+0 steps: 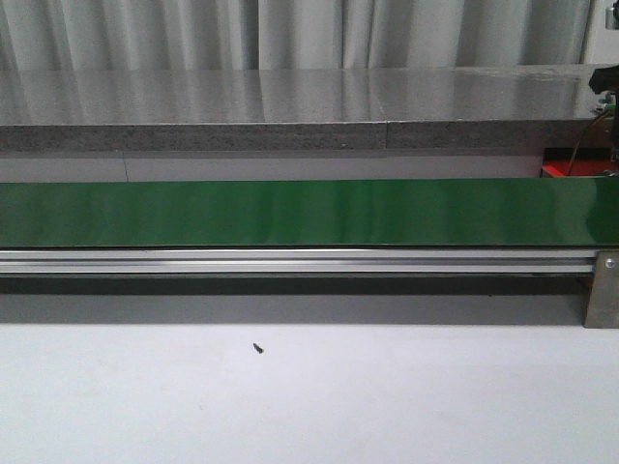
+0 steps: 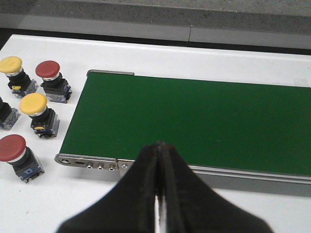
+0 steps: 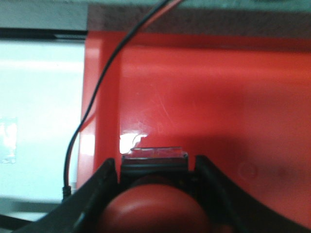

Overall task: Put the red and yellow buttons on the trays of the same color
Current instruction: 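Place the second red button in the red tray and release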

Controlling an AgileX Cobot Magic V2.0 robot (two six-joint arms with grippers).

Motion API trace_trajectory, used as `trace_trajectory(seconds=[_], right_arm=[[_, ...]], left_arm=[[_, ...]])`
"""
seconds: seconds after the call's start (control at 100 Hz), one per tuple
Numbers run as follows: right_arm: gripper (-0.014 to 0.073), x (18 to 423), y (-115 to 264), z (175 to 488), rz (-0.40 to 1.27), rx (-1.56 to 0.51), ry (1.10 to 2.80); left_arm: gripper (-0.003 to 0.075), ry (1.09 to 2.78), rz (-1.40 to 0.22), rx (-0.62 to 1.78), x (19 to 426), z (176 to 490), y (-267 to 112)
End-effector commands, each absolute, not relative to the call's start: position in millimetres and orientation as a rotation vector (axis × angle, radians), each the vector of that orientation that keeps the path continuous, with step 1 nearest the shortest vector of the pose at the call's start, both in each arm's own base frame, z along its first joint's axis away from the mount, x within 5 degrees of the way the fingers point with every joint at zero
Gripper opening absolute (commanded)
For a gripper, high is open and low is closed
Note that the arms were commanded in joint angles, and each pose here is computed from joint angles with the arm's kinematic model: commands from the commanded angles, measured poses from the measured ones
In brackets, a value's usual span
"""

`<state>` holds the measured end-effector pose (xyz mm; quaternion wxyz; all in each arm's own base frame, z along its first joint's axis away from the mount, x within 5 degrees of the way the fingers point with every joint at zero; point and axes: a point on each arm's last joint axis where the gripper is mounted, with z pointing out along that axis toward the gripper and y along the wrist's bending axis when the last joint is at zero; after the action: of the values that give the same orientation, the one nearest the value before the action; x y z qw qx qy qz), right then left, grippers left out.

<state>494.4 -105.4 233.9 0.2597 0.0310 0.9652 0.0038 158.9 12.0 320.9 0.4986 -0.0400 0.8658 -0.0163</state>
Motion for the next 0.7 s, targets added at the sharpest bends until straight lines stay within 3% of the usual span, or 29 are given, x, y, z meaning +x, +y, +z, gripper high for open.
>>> trace_trajectory(seconds=[0.0,0.33,0.69], right_arm=[[0.0174,495,-109,273,-0.032,0.084,2.473],[0.0197,500,-111,248,-0.017,0.088,2.531],[0.0536,498,-110,254,-0.018,0.086,2.527]], left_arm=[[-0.002,2.004,-0.042,-0.104,162,336,12],[-0.002,2.004,-0.042,-0.104,162,336,12],[-0.002,2.004,-0.042,-0.104,162,336,12]])
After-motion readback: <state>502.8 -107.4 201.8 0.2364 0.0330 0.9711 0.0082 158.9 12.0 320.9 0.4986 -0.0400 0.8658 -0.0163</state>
